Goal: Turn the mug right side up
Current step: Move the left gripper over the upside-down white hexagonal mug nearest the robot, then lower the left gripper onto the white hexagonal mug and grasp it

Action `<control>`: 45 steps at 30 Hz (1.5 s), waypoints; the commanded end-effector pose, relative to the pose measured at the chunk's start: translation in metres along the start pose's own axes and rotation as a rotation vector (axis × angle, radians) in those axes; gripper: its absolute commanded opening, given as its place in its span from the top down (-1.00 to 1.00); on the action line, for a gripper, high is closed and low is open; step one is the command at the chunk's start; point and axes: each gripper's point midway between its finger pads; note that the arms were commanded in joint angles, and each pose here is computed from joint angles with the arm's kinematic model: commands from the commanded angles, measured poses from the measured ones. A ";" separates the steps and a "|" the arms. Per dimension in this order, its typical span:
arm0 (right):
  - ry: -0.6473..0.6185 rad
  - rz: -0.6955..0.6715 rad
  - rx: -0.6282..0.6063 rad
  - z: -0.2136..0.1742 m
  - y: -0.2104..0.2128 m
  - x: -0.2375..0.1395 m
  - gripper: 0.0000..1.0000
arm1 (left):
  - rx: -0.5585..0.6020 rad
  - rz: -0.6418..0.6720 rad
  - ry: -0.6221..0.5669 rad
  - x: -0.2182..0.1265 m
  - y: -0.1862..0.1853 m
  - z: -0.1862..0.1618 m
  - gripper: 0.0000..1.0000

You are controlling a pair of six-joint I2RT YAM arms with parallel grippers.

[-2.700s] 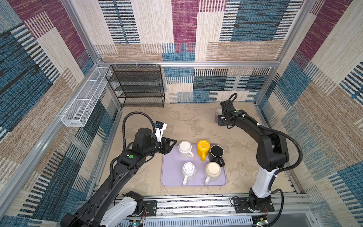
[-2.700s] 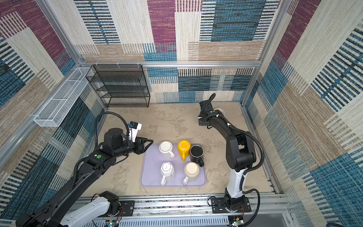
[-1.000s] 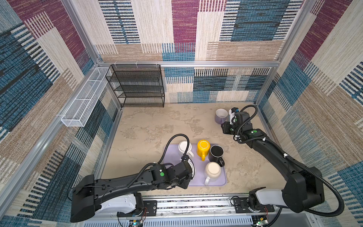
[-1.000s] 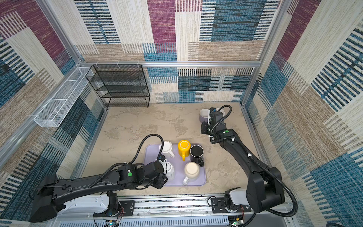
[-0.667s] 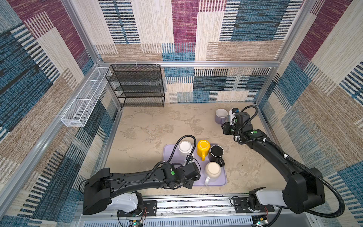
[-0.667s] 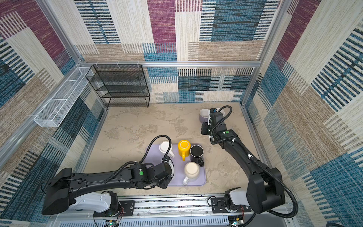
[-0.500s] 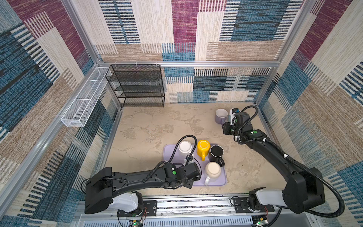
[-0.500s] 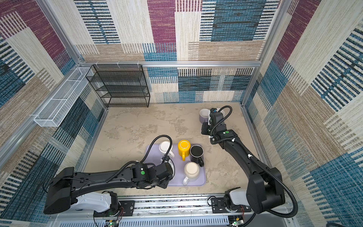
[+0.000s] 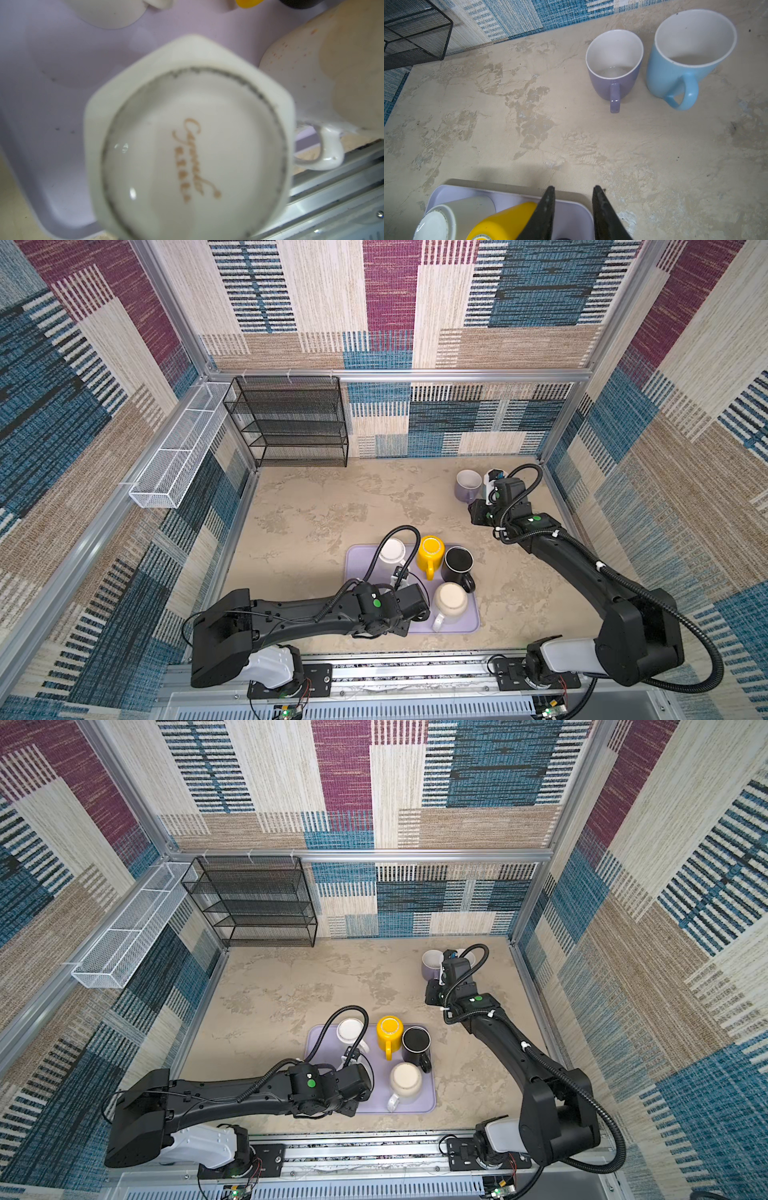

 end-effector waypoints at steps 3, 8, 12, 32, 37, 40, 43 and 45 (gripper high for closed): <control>-0.020 -0.009 -0.015 0.003 -0.002 0.004 0.33 | -0.034 0.042 -0.027 0.002 0.007 0.004 0.31; -0.021 -0.013 -0.022 0.001 -0.003 0.006 0.33 | -0.035 0.062 -0.026 0.002 0.011 0.004 0.33; -0.020 -0.010 -0.025 0.000 -0.002 0.006 0.33 | -0.024 0.077 -0.032 0.002 0.013 0.006 0.35; -0.025 -0.008 -0.032 -0.002 -0.003 0.003 0.33 | 0.024 0.105 -0.003 0.007 0.007 0.007 0.49; -0.026 -0.009 -0.033 -0.002 -0.003 0.002 0.34 | 0.028 0.108 -0.007 0.007 0.008 0.007 0.53; -0.028 -0.010 -0.033 -0.001 -0.003 0.001 0.34 | 0.031 0.106 -0.009 0.008 0.007 0.008 0.55; -0.030 -0.007 -0.033 -0.001 -0.003 0.001 0.34 | 0.039 0.103 -0.011 0.009 0.006 0.008 0.57; -0.027 -0.008 -0.034 -0.001 -0.003 0.000 0.34 | 0.041 0.108 -0.011 0.010 0.007 0.008 0.58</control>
Point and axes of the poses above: each gripper's point midway between its finger pads, its own x axis out along the fingers, its own y axis along the line the jaws close on, z = x × y, and after that the axes turned 6 degrees about -x, right-handed
